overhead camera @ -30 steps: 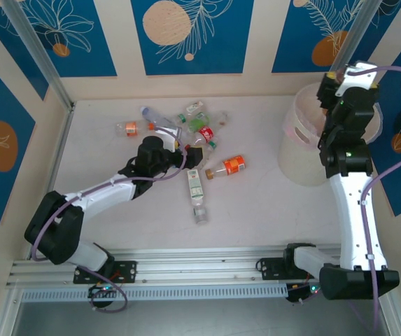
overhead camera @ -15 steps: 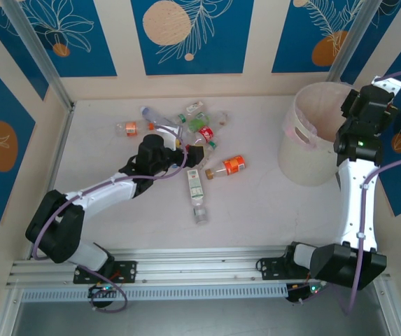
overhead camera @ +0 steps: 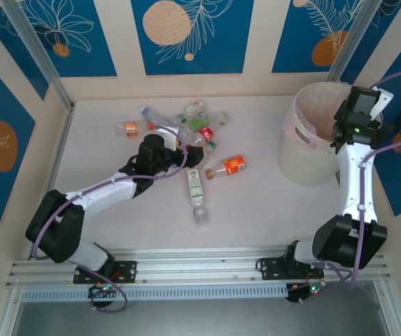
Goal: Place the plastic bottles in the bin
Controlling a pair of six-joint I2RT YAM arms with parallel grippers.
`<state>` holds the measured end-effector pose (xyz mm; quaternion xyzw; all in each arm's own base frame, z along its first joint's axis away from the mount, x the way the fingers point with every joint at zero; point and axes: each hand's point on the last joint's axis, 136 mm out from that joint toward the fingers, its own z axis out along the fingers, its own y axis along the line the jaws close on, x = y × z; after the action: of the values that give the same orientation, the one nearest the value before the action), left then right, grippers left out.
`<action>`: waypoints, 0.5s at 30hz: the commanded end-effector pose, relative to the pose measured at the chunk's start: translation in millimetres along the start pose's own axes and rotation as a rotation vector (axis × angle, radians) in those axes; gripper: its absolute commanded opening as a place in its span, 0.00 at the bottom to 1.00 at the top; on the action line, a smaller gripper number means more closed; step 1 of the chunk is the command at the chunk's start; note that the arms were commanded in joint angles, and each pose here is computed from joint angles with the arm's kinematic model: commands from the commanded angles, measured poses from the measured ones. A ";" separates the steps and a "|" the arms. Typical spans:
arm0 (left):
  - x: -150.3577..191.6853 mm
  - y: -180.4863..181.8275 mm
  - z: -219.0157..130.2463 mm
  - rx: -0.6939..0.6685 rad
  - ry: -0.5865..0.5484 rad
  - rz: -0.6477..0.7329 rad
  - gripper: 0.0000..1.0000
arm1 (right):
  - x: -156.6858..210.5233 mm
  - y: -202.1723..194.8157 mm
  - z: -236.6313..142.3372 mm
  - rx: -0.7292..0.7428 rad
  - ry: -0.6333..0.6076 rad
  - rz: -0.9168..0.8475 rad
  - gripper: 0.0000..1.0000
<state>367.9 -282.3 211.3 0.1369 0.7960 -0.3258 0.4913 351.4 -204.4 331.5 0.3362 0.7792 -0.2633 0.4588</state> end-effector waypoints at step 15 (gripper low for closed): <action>-4.7 42.4 -3.2 -0.182 -0.018 -0.087 1.00 | -27.9 31.7 -44.5 -0.215 -0.056 0.077 1.00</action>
<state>379.3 -263.1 202.2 0.0946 0.8139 -0.2946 0.4918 364.5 -179.8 345.2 0.3195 0.7875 -0.2119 0.4826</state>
